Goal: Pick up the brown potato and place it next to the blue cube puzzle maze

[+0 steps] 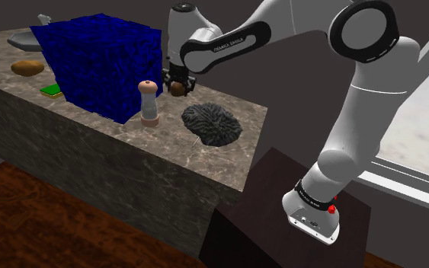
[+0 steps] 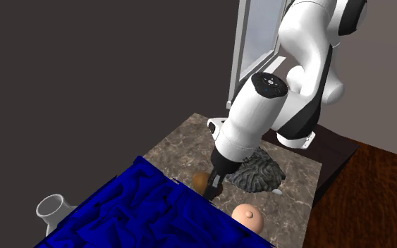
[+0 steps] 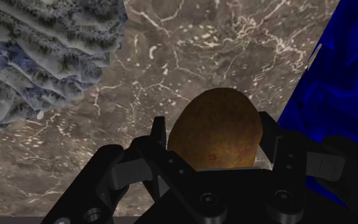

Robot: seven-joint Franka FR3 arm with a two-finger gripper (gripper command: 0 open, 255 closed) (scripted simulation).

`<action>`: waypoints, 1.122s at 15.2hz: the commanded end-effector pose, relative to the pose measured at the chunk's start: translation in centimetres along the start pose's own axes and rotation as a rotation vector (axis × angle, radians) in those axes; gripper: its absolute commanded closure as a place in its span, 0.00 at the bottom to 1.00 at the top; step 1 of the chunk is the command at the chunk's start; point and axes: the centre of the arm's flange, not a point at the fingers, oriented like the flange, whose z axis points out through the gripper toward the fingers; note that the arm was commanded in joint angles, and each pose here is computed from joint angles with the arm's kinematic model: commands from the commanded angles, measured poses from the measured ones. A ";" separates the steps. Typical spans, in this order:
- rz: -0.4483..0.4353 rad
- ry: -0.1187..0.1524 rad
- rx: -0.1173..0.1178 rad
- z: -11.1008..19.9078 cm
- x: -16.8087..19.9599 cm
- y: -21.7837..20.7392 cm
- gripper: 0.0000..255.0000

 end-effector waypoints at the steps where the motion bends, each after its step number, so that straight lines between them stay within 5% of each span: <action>1: 0.000 0.000 0.001 1.0 -0.3 0.2 1.00; 17: 0.000 0.000 0.001 7.2 -2.0 0.7 1.00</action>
